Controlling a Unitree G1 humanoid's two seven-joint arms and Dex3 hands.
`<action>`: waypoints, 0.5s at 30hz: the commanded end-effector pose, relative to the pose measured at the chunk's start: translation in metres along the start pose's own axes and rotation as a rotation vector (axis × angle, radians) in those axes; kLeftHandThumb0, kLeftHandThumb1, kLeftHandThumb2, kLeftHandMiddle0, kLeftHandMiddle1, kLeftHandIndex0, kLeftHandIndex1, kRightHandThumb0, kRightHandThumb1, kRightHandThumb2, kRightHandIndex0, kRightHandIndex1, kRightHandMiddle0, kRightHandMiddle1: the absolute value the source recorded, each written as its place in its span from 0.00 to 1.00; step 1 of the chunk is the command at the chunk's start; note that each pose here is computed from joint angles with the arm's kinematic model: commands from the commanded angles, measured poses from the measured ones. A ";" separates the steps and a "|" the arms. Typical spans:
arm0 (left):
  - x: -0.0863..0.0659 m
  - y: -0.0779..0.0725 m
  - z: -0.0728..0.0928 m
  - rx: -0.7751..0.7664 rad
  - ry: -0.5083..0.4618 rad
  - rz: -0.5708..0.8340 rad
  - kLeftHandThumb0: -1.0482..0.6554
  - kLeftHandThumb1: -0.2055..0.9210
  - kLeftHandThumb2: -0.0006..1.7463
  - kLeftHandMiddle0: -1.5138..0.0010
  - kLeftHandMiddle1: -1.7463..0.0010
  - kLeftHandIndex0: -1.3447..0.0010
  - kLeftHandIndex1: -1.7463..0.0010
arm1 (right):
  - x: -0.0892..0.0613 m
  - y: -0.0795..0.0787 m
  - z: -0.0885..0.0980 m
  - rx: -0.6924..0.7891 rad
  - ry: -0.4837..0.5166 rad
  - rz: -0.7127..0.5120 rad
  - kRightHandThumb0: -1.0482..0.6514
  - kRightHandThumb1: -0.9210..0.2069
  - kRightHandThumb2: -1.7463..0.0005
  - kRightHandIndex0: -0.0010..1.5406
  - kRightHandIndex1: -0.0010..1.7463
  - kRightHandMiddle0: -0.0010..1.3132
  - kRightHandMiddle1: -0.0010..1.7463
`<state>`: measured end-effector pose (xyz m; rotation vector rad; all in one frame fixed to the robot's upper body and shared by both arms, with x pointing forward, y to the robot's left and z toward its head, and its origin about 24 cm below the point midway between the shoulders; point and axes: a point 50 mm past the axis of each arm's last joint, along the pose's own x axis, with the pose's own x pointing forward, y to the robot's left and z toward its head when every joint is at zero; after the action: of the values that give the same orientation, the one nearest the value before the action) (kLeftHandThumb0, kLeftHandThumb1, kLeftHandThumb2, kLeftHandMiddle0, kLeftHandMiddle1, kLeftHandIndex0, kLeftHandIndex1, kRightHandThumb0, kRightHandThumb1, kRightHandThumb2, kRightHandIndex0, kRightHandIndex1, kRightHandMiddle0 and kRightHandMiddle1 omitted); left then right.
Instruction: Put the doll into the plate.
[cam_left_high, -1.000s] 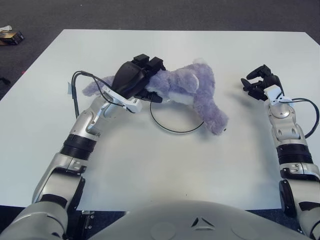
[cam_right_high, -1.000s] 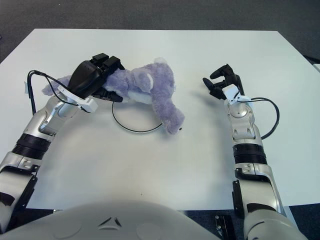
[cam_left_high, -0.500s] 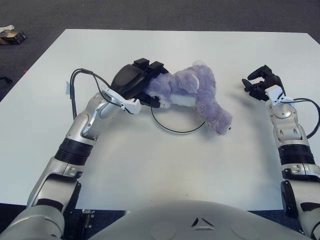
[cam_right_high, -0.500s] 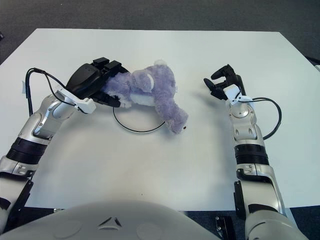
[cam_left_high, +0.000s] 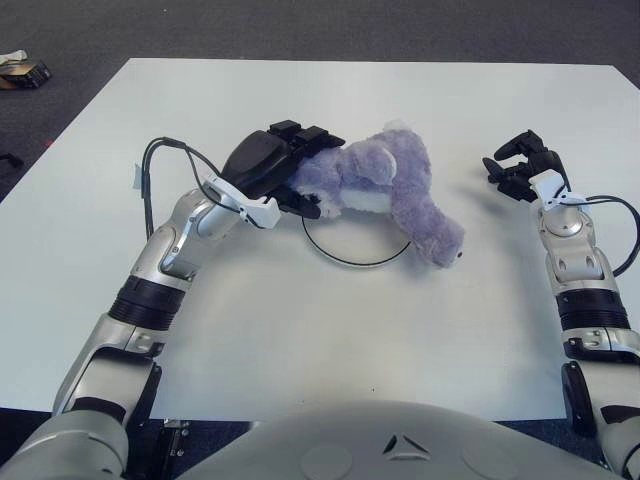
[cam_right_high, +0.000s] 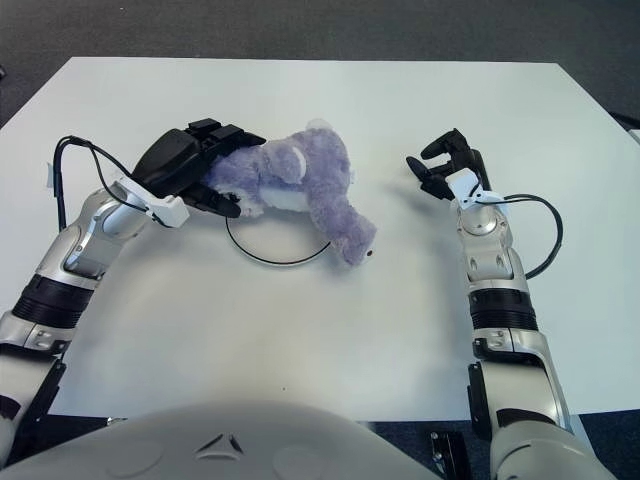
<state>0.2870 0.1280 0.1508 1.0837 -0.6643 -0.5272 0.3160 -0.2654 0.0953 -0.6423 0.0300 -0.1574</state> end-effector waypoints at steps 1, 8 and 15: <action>-0.002 0.003 -0.001 -0.027 0.018 -0.029 0.26 0.85 0.00 0.77 1.00 0.75 0.96 | -0.007 0.009 -0.019 -0.016 0.091 0.057 0.41 0.00 0.70 0.59 0.39 0.14 1.00; -0.001 0.007 0.001 -0.086 0.026 -0.060 0.25 0.85 0.00 0.79 1.00 0.76 0.97 | -0.007 0.010 -0.019 -0.015 0.094 0.057 0.41 0.00 0.70 0.59 0.39 0.14 1.00; -0.001 0.014 0.001 -0.184 0.019 -0.058 0.23 0.85 0.00 0.83 1.00 0.76 0.98 | -0.006 0.009 -0.020 -0.015 0.097 0.058 0.41 0.00 0.70 0.59 0.39 0.14 1.00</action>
<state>0.2866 0.1306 0.1590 0.9753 -0.5644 -0.6059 0.3161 -0.2655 0.0952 -0.6425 0.0315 -0.1552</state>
